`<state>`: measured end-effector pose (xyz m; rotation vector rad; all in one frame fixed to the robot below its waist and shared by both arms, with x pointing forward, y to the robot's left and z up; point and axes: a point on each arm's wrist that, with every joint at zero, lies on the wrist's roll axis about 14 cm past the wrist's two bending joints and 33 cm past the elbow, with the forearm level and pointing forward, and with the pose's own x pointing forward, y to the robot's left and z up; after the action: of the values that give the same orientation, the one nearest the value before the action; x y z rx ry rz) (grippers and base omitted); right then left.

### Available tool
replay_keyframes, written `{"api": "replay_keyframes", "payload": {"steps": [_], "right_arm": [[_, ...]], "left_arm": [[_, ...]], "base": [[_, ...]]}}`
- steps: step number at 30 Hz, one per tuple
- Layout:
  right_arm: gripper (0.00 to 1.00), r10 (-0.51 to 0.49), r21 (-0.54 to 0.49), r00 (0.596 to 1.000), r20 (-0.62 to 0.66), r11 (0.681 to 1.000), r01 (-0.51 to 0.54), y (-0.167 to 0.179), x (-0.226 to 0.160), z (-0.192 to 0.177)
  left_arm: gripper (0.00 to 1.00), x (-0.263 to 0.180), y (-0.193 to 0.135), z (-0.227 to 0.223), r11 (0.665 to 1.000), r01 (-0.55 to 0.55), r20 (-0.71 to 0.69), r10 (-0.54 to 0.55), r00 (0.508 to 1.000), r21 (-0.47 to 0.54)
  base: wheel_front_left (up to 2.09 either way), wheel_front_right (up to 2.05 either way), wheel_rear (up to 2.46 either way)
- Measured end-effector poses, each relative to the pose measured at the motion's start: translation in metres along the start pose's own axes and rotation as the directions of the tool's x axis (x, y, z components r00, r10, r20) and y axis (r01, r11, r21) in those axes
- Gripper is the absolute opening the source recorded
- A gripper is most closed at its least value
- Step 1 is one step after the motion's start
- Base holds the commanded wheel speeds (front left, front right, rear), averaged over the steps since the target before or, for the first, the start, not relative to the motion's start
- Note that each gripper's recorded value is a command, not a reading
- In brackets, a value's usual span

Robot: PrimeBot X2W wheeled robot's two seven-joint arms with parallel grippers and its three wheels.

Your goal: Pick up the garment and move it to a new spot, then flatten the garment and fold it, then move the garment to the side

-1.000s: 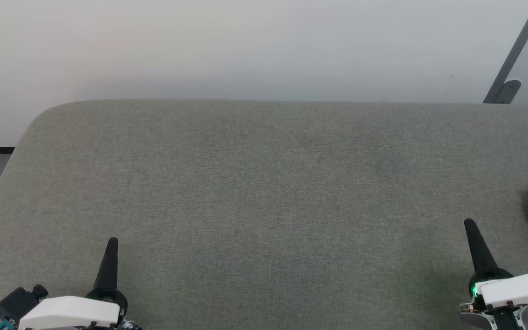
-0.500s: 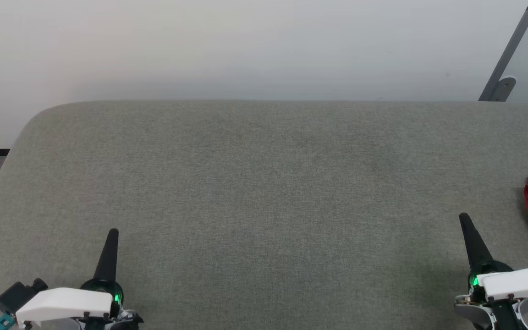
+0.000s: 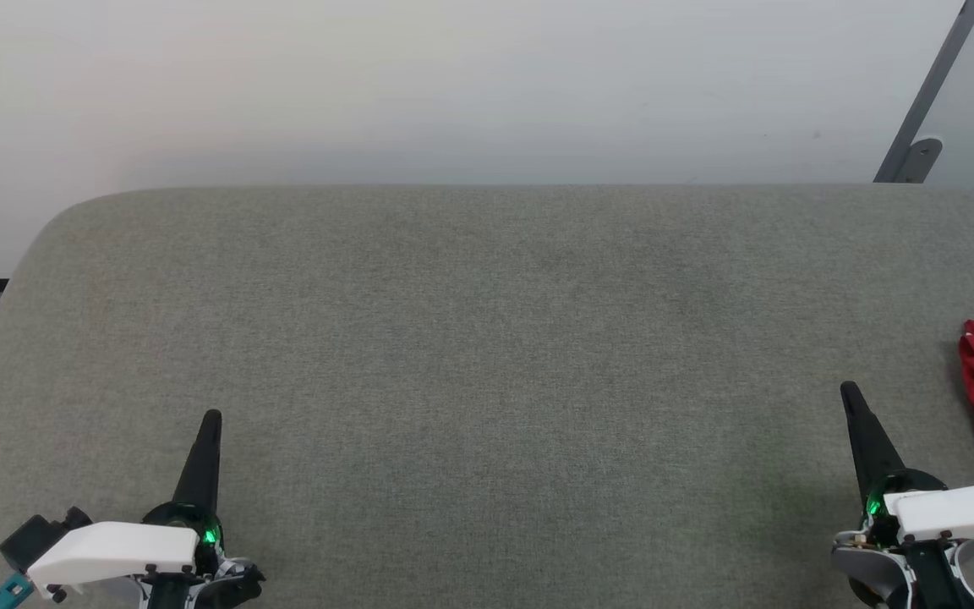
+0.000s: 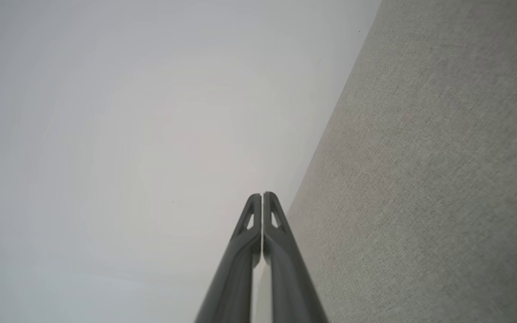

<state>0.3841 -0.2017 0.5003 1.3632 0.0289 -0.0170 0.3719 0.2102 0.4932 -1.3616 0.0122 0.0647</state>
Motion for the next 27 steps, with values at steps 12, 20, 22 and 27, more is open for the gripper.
{"api": "replay_keyframes", "payload": {"steps": [12,20,22,27], "right_arm": [[0.0,0.006,0.088,1.0,0.004,0.996,-0.006,0.001,0.001,0.0],[0.0,0.014,0.14,1.0,0.007,0.99,-0.015,0.003,0.003,0.0],[0.0,0.014,0.154,1.0,0.008,0.988,-0.015,0.003,0.002,0.0],[0.0,0.018,0.18,1.0,0.009,0.984,-0.019,0.004,0.003,0.0]], "left_arm": [[0.0,0.007,-0.006,-0.003,0.996,0.017,-0.013,-0.018,1.0,-0.087],[0.0,0.01,-0.008,-0.005,0.989,0.023,-0.02,-0.026,0.999,-0.143],[0.0,0.011,-0.011,-0.006,0.988,0.029,-0.025,-0.033,0.999,-0.154],[0.0,0.013,-0.012,-0.007,0.982,0.032,-0.027,-0.037,0.999,-0.185]], "base": [[0.0,0.0,0.0],[0.0,0.0,0.0],[0.0,0.0,0.0],[0.0,0.0,0.0]]}}
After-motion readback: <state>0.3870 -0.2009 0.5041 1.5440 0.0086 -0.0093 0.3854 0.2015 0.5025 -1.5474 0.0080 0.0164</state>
